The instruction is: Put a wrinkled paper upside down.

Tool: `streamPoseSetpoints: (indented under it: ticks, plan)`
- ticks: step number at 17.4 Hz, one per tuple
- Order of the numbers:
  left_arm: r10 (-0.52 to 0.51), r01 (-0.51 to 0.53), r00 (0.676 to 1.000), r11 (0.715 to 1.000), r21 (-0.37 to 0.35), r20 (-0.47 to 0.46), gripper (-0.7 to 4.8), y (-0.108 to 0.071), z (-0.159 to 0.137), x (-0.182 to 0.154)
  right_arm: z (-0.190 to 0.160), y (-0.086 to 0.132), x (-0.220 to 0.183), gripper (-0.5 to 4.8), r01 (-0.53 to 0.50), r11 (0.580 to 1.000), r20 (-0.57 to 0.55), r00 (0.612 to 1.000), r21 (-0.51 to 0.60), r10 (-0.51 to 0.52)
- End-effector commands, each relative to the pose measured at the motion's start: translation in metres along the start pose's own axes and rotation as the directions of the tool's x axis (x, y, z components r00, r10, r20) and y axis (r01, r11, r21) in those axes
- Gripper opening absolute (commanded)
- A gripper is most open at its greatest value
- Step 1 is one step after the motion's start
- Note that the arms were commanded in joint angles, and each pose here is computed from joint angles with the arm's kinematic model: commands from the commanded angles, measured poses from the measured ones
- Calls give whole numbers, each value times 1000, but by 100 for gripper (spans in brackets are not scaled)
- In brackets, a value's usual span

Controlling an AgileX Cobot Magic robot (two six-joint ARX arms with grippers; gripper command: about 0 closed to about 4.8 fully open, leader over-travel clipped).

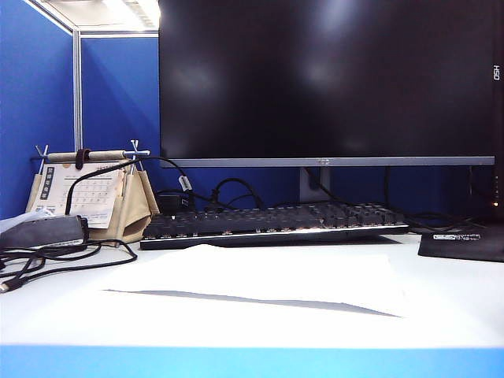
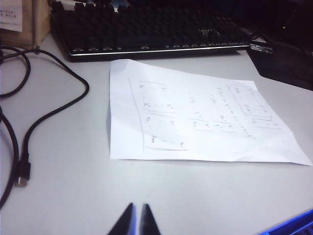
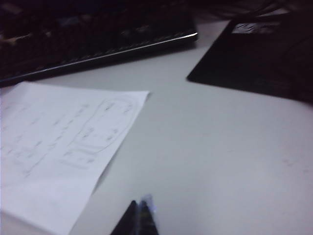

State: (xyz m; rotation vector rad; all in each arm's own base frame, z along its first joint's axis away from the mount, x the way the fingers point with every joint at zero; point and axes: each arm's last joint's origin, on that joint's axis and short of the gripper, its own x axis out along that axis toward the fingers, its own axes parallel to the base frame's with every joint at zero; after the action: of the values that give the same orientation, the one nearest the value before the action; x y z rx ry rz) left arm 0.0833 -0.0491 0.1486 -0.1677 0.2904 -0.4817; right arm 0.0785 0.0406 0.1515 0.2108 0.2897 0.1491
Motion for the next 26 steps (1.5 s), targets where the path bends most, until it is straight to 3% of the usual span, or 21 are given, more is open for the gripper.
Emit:
streamPoseSetpoints:
  ticks: [1, 8, 9, 10, 13, 14, 16, 18, 21, 23, 25, 26]
  plan:
    - [-69, 69, 997, 998, -7, -30, 30, -2, -2, 0, -3, 1, 0, -6, -43, 999, -49, 998, -12, 42]
    - [-155, 155, 987, 988, -22, -42, 30, -6, 4, -3, 1, 3, -2, -6, -98, 993, -44, 995, -62, 95]
    - [-179, 177, 984, 980, -85, -13, 30, -9, 16, -8, 17, 8, -7, -5, -176, 983, 26, 984, -52, 177]
    - [-225, 226, 974, 969, -98, 21, 30, -13, 29, -14, 36, 12, -14, -5, -216, 976, 127, 968, -27, 218]
    - [-249, 257, 963, 964, -70, 102, 30, -21, 61, -29, 66, 17, -27, -5, -224, 971, 251, 939, -78, 237]
    - [-243, 248, 967, 967, -62, 76, 30, -23, 72, -31, 71, 19, -29, 11, -211, 968, 247, 939, -133, 238]
    - [-177, 170, 979, 983, -74, -104, 30, -28, 94, -24, 75, 21, -28, 64, -230, 962, 232, 937, -148, 260]
    - [-114, 114, 950, 993, -19, -290, 30, -38, 135, -2, 79, 23, -30, 64, -278, 948, 227, 924, -157, 308]
    - [-104, 122, 924, 992, 28, -369, 30, -53, 191, 46, 79, 23, -30, 64, -277, 948, 226, 924, -158, 308]
    - [-257, 233, 867, 966, -107, -427, 30, -42, 214, 82, 78, 24, -30, 64, -297, 941, 218, 919, -163, 327]
    - [-382, 241, 807, 910, -338, -451, 30, 0, 211, 107, 78, 24, -30, 64, -315, 934, 208, 915, -168, 346]
    - [-342, 157, 815, 907, -390, -467, 30, 31, 204, 118, 77, 24, -30, 64, -322, 931, 200, 914, -170, 353]
